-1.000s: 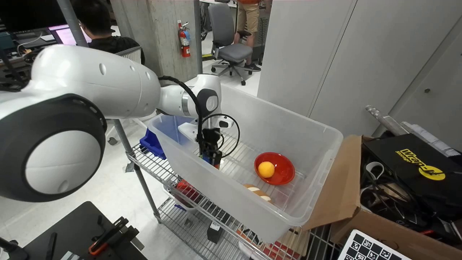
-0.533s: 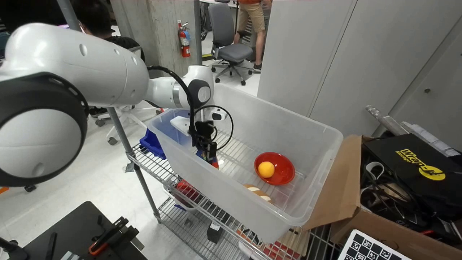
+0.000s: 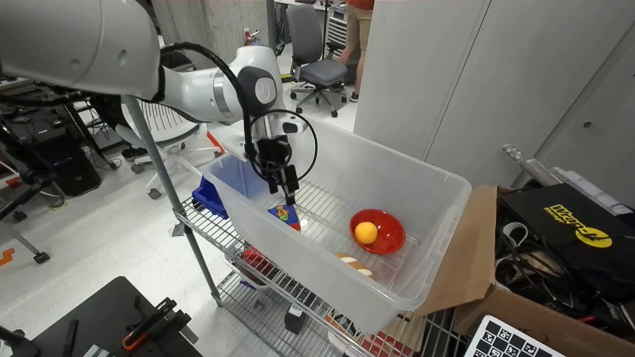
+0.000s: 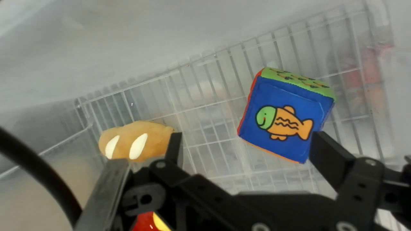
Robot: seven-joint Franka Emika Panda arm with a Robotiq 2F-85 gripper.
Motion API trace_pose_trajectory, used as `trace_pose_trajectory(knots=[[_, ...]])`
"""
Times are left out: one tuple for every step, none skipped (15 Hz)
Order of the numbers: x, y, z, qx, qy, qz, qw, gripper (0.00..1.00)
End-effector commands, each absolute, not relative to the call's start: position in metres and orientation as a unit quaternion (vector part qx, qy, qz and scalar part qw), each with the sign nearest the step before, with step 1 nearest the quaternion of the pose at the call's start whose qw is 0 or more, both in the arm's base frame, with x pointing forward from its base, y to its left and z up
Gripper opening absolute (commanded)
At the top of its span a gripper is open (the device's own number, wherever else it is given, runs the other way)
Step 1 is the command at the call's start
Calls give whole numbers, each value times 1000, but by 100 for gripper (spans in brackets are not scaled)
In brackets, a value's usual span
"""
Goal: Move the box plush toy
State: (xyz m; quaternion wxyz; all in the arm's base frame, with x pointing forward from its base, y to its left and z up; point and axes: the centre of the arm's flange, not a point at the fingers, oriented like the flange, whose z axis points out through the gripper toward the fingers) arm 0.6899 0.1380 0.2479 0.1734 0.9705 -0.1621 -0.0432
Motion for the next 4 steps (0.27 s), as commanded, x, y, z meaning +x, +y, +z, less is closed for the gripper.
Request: trace_pose_trajectory(knots=[[685, 138, 264, 972, -165, -34, 162, 100], [680, 138, 277, 973, -166, -31, 157, 100], [680, 138, 281, 973, -166, -30, 156, 100], [680, 137, 278, 973, -166, -32, 157, 100]])
